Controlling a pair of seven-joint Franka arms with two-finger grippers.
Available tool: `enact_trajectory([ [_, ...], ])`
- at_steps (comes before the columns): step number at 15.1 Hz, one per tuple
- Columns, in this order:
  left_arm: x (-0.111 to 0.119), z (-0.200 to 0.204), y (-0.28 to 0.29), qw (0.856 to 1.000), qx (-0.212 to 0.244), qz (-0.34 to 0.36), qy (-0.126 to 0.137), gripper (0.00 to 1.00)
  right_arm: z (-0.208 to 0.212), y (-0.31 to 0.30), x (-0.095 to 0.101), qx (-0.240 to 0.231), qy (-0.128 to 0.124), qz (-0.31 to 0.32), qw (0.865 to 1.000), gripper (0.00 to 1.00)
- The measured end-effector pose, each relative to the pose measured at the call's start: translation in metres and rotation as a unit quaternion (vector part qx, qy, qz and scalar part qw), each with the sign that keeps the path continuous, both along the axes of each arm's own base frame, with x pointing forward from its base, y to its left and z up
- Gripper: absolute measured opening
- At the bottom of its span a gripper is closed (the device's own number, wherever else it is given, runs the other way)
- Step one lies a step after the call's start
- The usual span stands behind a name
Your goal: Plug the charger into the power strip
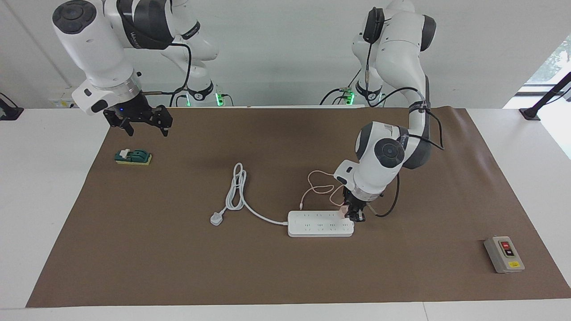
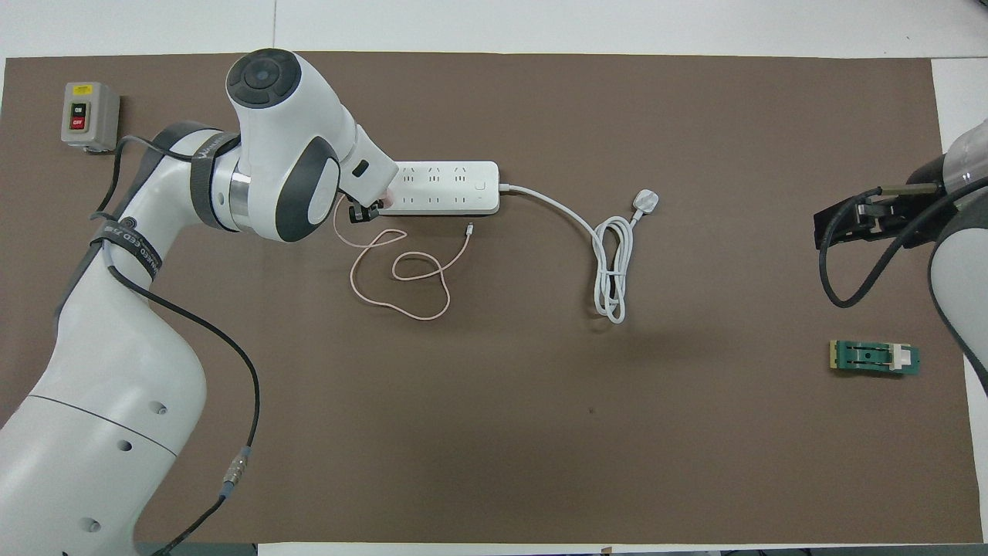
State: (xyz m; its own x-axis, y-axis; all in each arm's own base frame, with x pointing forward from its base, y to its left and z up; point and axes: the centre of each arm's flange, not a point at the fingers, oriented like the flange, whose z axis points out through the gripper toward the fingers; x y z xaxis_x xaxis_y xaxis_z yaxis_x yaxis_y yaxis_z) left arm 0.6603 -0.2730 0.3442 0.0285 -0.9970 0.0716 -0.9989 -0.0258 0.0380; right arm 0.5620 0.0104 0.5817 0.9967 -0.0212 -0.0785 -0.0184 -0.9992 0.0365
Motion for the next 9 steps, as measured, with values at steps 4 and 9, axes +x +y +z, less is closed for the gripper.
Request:
enact_trajectory([
  [4,-0.003,0.0,-0.007,0.999,0.023,-0.038,-0.01,0.32,0.0,0.0,0.0,0.0,0.0,0.0,1.0,1.0],
  [9,-0.005,-0.001,-0.015,0.994,0.041,-0.101,-0.02,0.32,0.0,0.0,0.0,0.0,0.0,0.0,1.0,1.0],
])
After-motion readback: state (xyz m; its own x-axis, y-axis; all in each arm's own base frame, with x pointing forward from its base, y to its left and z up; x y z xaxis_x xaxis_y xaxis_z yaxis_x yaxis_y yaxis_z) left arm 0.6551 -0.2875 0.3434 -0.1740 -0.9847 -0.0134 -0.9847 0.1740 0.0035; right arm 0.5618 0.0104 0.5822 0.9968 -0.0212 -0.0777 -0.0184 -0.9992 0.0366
